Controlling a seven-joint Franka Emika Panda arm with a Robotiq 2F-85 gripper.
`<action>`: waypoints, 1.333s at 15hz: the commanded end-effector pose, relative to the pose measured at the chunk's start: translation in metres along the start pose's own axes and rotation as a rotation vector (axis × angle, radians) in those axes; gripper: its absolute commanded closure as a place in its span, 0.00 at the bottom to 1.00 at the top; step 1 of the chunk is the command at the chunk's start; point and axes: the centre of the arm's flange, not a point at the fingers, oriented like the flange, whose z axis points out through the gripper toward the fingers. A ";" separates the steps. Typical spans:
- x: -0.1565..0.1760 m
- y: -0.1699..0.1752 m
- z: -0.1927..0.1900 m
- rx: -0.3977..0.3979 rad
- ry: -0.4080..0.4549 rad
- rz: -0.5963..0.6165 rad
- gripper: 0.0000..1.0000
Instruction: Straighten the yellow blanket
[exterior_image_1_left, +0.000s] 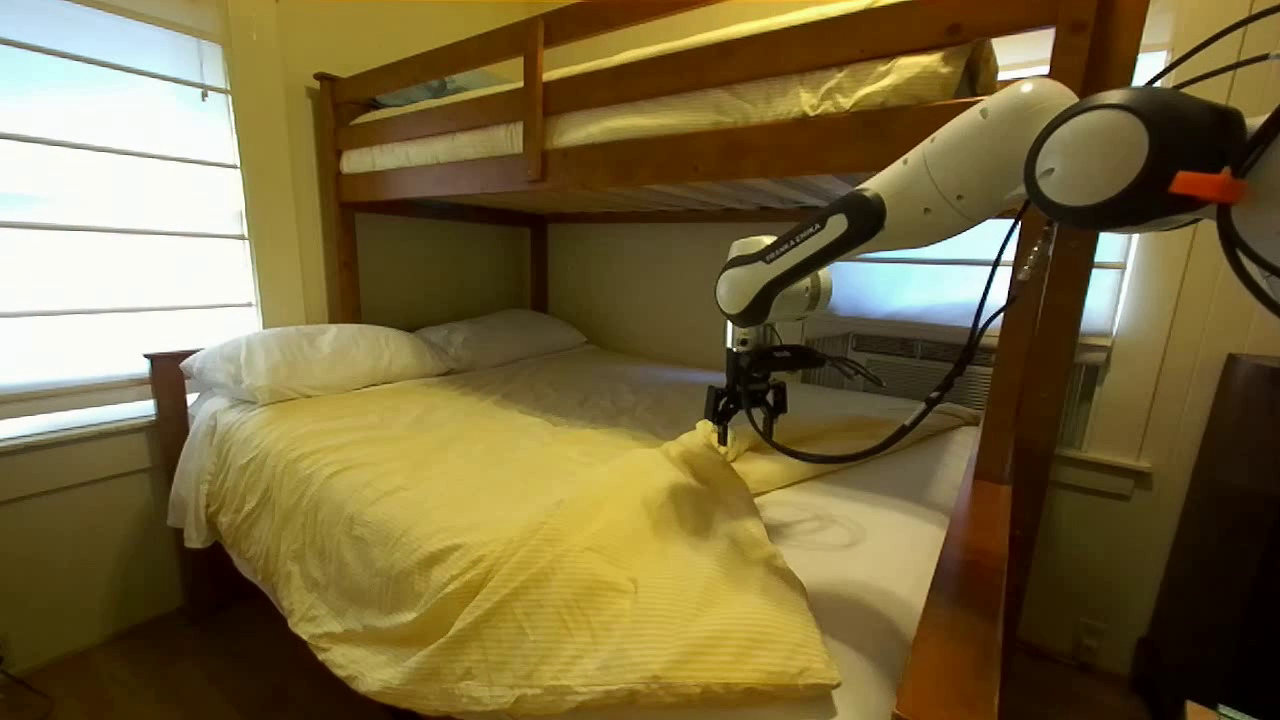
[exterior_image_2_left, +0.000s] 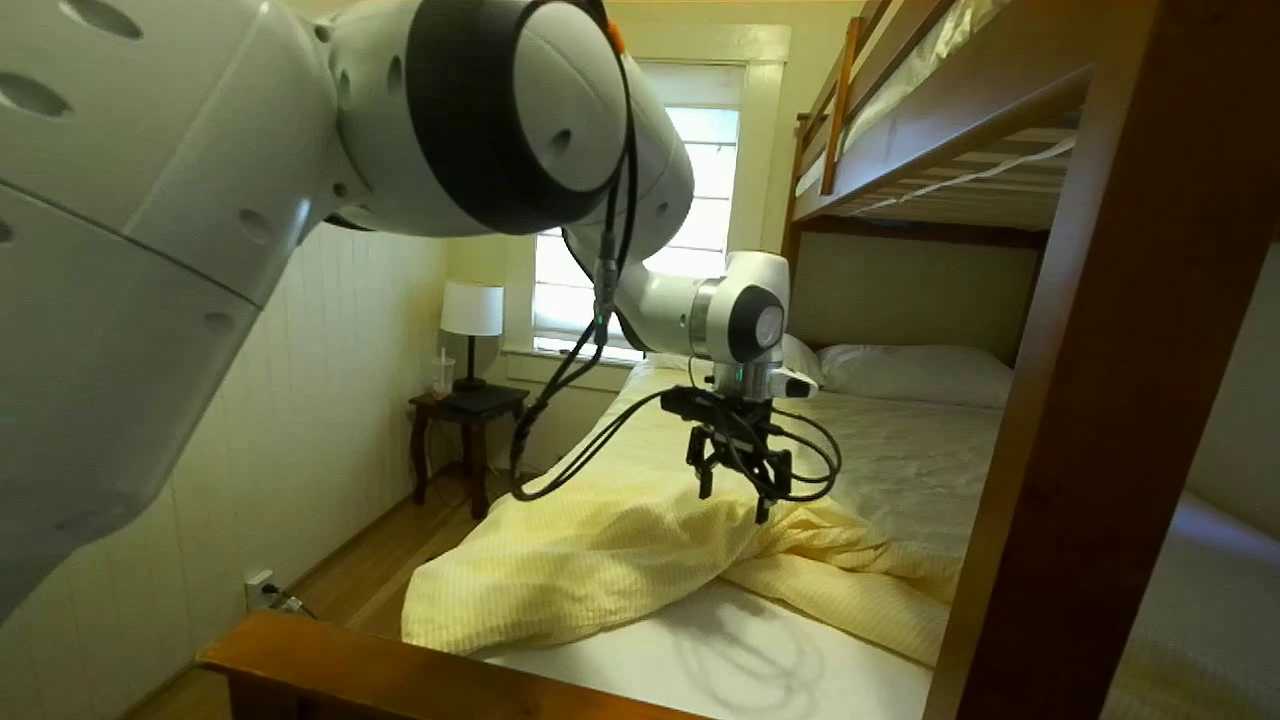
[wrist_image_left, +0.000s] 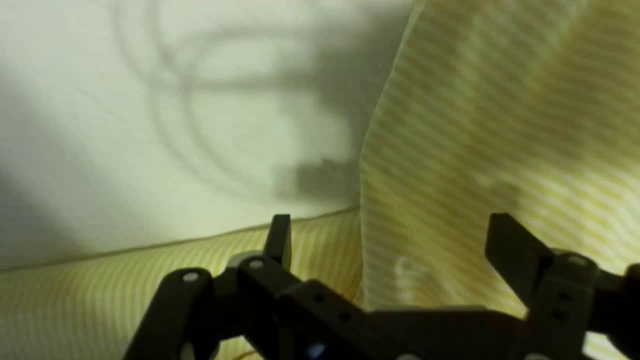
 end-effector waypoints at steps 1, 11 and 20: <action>0.038 0.004 0.022 -0.001 0.126 -0.080 0.00; 0.068 -0.016 0.085 0.125 0.171 -0.159 0.49; 0.050 -0.024 0.067 0.135 0.005 -0.125 1.00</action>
